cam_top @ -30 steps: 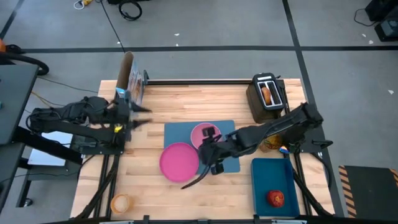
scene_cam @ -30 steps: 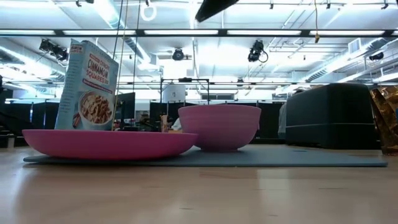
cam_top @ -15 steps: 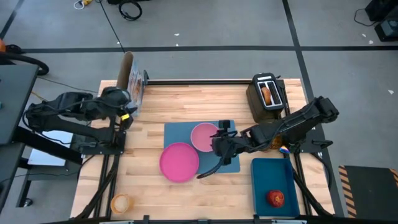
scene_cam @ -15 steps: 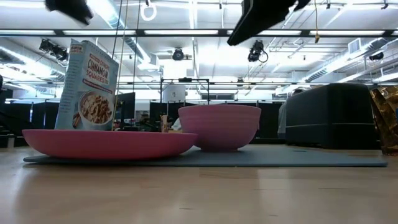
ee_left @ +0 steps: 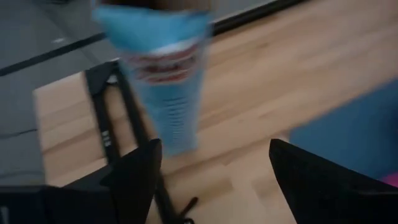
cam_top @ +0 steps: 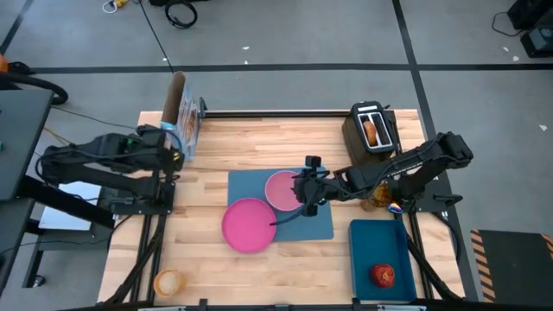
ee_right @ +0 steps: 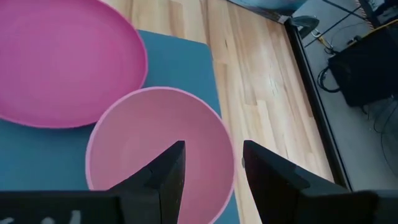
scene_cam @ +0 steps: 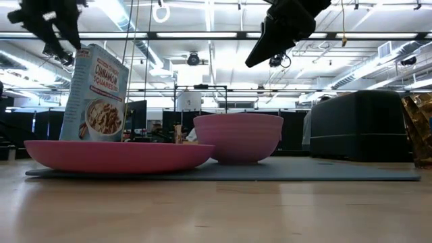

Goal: Arrange a breakfast setting
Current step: Pour the cereal from the cereal box into the pink bowl

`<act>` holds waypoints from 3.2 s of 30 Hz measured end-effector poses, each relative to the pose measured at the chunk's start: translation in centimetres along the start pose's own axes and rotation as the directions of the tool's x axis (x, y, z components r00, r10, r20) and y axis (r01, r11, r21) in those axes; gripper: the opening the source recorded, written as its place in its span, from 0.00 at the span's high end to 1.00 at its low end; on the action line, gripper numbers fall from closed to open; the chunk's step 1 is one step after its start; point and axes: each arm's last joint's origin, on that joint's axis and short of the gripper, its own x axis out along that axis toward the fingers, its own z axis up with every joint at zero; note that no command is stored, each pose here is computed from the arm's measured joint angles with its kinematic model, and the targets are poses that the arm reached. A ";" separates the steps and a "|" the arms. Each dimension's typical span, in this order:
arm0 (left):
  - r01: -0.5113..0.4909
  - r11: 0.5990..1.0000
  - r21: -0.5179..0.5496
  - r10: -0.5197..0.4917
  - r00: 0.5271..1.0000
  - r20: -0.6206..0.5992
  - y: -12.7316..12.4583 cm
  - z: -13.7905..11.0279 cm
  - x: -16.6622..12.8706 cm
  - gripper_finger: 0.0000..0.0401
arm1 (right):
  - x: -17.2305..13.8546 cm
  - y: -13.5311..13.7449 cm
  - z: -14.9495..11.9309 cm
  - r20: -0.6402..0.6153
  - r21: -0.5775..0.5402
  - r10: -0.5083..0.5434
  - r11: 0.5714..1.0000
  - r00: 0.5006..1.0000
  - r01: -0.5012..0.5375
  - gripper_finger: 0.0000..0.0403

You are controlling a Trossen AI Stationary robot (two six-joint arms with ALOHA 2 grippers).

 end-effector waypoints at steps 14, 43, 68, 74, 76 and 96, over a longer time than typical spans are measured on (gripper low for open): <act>-0.176 0.984 -0.040 0.180 0.978 0.107 -1.2 -2.2 5.3 0.23 | -0.3 0.5 0.0 0.007 -0.044 0.024 0.999 1.000 -0.024 0.58; -0.156 0.984 -0.083 0.167 0.974 0.150 0.4 3.2 8.2 0.28 | -4.1 2.7 -0.9 -0.013 -0.090 0.153 0.984 0.988 -0.153 0.58; 0.072 0.996 -0.052 -0.046 0.918 0.393 -0.5 7.7 1.4 0.97 | -4.3 -0.7 -4.6 0.277 0.059 0.040 0.997 0.960 -0.059 0.58; 0.411 0.904 0.115 -0.407 0.751 0.519 -2.3 9.0 -2.3 0.98 | -3.0 -2.9 -2.9 0.501 0.133 0.068 0.979 0.863 -0.155 0.57; 0.493 0.851 0.180 -0.504 0.674 0.540 -3.3 9.0 -3.0 0.98 | -2.0 -3.4 -3.1 0.561 0.144 0.092 0.968 0.823 -0.206 0.56; 0.686 0.491 0.537 -0.831 0.183 0.526 -9.0 4.5 -4.9 0.98 | 0.2 -6.1 -4.2 0.697 0.228 0.070 0.922 0.714 -0.312 0.19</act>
